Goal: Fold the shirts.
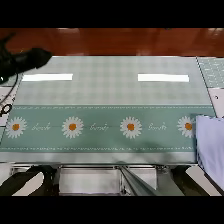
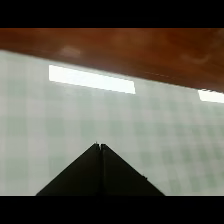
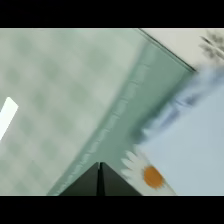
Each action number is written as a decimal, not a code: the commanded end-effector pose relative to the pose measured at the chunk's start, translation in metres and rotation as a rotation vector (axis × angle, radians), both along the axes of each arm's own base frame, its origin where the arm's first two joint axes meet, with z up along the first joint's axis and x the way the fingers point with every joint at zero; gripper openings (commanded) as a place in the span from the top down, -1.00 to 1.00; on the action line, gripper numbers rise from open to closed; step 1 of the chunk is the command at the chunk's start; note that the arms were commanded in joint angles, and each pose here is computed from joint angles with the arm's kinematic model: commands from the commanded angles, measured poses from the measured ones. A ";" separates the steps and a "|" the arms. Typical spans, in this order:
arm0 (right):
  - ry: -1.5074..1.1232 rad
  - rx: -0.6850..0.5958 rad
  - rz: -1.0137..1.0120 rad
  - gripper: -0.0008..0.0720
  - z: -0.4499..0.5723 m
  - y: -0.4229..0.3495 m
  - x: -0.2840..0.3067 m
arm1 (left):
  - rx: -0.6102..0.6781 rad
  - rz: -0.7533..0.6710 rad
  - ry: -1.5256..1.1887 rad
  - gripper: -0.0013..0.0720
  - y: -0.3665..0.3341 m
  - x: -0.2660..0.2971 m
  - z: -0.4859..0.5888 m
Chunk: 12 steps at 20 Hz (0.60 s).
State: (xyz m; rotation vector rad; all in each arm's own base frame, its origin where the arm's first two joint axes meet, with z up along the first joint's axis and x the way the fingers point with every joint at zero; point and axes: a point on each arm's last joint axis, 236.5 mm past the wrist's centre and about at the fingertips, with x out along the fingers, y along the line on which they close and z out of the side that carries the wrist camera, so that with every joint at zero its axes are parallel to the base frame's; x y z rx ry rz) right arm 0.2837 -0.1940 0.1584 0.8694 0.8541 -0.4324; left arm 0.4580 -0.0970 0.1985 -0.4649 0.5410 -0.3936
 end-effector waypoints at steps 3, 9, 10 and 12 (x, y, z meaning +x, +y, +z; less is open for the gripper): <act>-0.142 -0.194 0.605 0.92 -0.007 0.172 0.169 | 0.196 -0.155 0.169 0.91 -0.038 0.038 -0.025; 0.263 -0.559 0.934 0.92 -0.139 0.253 0.177 | 0.415 -0.061 0.614 0.90 -0.012 -0.026 -0.183; 0.302 -0.550 0.938 0.92 -0.149 0.254 0.173 | 0.411 -0.058 0.660 0.90 -0.012 -0.038 -0.196; 0.383 -0.517 0.929 0.92 -0.163 0.248 0.157 | 0.412 -0.067 0.647 0.90 -0.016 -0.054 -0.200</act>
